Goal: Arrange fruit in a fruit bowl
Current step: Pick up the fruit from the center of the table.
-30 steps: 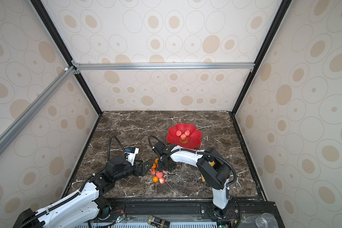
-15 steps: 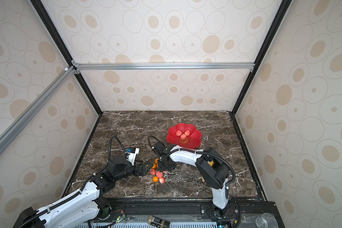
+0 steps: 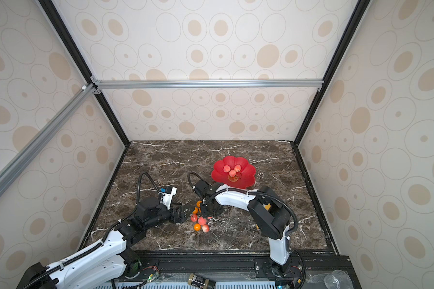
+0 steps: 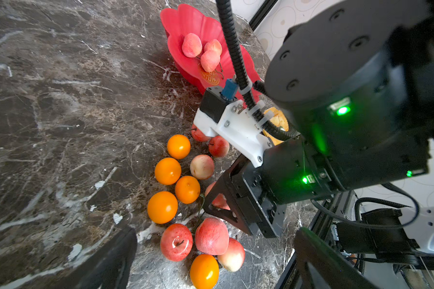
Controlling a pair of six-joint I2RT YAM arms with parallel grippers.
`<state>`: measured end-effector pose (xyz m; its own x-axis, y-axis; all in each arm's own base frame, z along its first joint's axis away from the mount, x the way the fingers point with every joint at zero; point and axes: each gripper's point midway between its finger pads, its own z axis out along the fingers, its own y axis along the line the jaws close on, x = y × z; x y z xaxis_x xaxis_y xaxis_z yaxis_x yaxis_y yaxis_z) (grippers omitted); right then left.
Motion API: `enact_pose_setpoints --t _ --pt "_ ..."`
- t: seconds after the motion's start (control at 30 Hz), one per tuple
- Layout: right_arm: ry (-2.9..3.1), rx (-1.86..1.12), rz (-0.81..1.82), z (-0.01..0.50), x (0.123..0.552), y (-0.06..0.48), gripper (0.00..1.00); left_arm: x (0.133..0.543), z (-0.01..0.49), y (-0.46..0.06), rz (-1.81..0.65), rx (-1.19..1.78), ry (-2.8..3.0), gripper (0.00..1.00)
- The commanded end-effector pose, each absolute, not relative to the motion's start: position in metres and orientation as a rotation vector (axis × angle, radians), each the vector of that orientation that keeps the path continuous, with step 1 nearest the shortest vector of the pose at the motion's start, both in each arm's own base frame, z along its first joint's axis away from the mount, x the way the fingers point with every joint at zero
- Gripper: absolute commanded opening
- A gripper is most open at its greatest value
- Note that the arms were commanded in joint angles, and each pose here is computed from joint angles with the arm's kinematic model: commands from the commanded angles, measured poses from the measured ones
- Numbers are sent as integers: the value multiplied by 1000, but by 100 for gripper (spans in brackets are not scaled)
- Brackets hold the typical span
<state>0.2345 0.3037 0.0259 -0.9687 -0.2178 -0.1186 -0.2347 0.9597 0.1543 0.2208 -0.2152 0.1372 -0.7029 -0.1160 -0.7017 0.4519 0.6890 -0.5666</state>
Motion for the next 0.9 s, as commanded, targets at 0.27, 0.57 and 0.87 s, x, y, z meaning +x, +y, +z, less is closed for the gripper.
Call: enact_pose_setpoints --t 0.27,0.57,0.87 --pt "3023 -349 227 22 231 303 44 221 145 -218 -1000 255 2126 99" --pt "3023 -346 233 23 231 303 43 222 146 -219 -998 256 2124 99" --pt "3007 -341 238 33 231 300 42 224 149 -220 -1001 259 2116 99"
